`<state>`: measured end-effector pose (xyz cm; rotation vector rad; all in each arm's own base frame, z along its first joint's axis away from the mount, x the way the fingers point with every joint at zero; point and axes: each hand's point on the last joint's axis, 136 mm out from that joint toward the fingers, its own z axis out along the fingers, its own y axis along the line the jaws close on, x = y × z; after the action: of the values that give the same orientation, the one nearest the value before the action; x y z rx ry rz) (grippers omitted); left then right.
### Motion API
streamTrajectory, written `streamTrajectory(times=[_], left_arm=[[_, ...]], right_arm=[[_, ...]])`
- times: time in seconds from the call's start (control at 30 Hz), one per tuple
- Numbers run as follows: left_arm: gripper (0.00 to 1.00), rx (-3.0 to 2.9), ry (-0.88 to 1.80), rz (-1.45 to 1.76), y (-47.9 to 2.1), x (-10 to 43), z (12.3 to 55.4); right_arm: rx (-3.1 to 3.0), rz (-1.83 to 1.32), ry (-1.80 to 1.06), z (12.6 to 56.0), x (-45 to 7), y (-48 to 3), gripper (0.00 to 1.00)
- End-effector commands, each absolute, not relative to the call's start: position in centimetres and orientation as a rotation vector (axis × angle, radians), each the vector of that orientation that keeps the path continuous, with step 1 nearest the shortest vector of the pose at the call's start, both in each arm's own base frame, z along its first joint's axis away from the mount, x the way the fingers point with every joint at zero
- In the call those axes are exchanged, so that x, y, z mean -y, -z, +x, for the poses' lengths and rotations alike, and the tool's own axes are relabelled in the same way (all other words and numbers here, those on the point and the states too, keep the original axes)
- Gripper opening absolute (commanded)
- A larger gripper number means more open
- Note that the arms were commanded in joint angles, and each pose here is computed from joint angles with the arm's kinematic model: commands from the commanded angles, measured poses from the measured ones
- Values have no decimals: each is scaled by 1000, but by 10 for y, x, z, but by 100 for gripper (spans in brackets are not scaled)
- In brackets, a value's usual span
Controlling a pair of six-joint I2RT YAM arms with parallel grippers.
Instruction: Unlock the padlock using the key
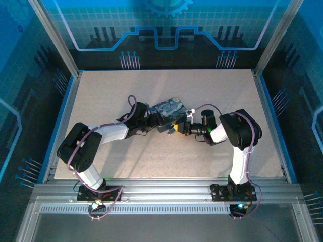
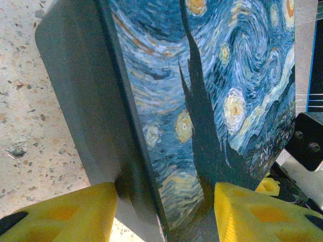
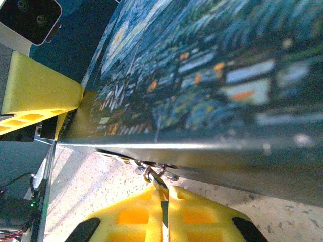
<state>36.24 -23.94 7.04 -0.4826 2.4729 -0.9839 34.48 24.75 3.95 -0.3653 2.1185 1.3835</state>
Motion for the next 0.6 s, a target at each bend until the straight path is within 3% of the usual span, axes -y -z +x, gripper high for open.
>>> streamTrajectory(times=[0.0,0.57], left_arm=[[54,-2634,858,-526,-29,227,330],[54,-2640,844,-533,-26,223,325]], right_arm=[[-2131,-348,-1399,344,-248,-36,6],[-2079,-175,-1431,355,-230,-50,3]])
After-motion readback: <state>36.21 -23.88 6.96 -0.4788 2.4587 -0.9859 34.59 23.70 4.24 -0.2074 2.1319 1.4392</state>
